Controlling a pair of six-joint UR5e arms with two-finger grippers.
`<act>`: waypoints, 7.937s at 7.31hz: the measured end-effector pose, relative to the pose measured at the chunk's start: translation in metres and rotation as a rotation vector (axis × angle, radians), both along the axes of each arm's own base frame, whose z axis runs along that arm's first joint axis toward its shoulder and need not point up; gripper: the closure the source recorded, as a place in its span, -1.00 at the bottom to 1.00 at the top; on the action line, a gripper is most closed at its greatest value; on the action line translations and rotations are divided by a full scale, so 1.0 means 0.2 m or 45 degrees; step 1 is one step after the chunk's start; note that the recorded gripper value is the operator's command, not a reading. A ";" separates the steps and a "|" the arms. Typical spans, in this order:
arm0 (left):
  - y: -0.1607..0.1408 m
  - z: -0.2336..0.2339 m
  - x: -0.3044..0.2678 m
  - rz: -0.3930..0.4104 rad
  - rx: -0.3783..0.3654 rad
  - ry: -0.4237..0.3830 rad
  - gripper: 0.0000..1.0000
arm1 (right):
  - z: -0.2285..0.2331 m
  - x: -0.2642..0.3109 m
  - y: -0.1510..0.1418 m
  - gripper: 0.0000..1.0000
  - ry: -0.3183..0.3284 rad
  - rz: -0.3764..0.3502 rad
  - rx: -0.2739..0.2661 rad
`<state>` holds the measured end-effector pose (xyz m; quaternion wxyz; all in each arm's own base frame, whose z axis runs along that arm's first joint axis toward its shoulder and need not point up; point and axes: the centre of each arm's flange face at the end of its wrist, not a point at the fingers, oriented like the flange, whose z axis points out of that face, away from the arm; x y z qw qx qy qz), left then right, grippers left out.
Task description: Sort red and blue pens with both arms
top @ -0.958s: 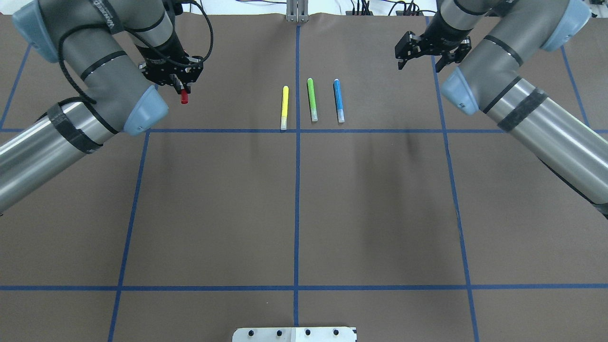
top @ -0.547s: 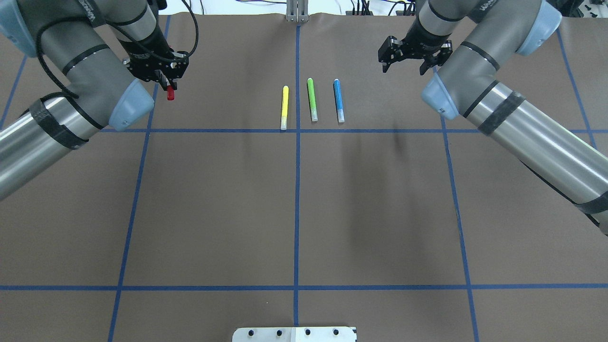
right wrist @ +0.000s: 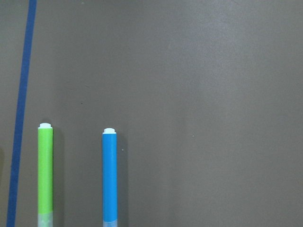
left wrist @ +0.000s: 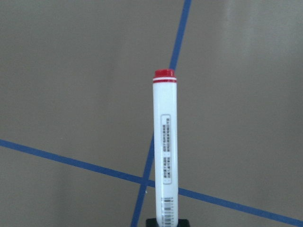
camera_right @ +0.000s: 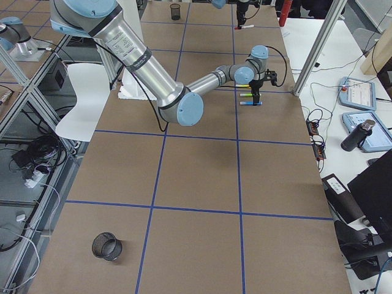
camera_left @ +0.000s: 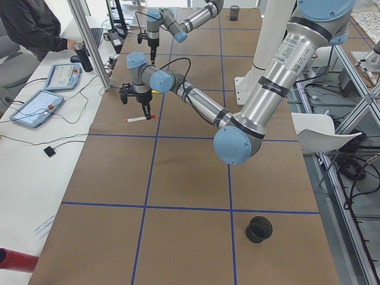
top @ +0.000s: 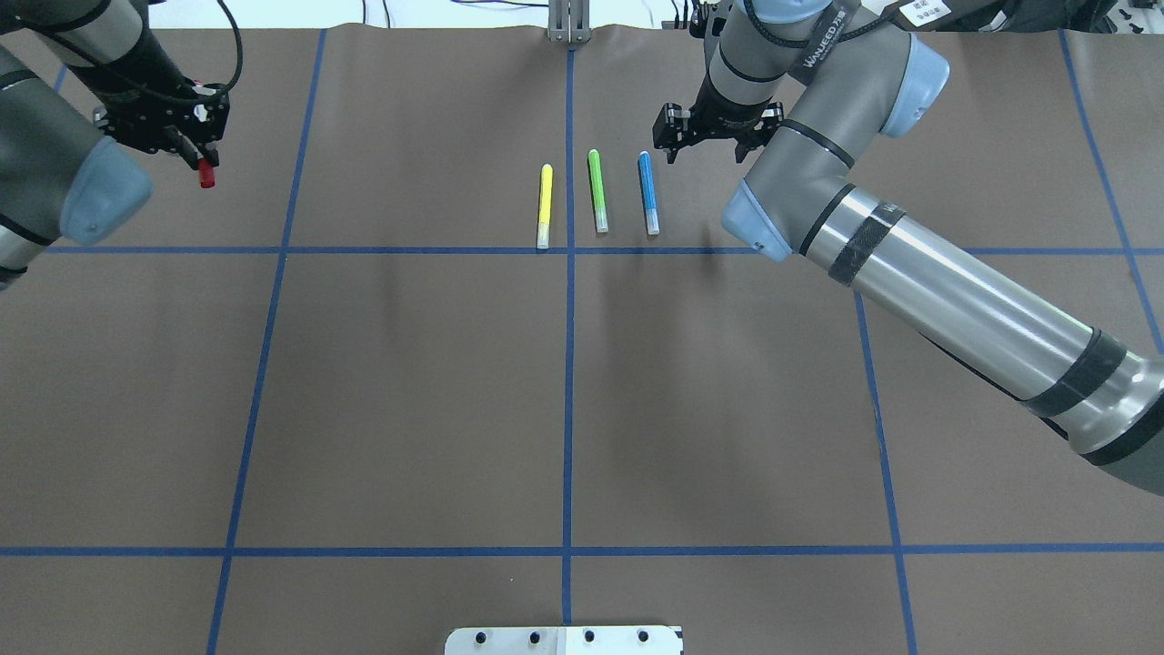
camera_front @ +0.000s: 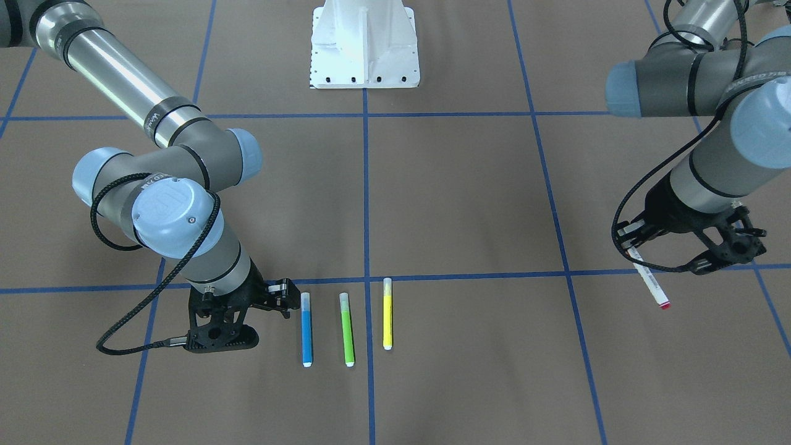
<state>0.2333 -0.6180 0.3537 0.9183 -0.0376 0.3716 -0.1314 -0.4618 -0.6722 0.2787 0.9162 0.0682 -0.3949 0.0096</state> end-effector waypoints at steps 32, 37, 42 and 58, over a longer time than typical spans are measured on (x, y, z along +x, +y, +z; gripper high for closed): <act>1.18 1.49 -1.61 0.400 -0.126 -0.306 1.00 | 0.09 0.69 -0.10 1.00 0.392 -0.294 0.094; 1.64 1.67 -1.60 0.296 -0.668 0.073 1.00 | 0.57 1.55 -0.12 1.00 0.507 -0.490 0.208; 2.06 1.77 -1.63 -0.043 -1.173 0.470 1.00 | 0.77 1.82 0.00 1.00 0.507 -0.549 0.212; 1.86 1.96 -1.63 -0.220 -1.225 0.652 -1.00 | 1.13 2.22 0.26 1.00 0.517 -0.645 0.070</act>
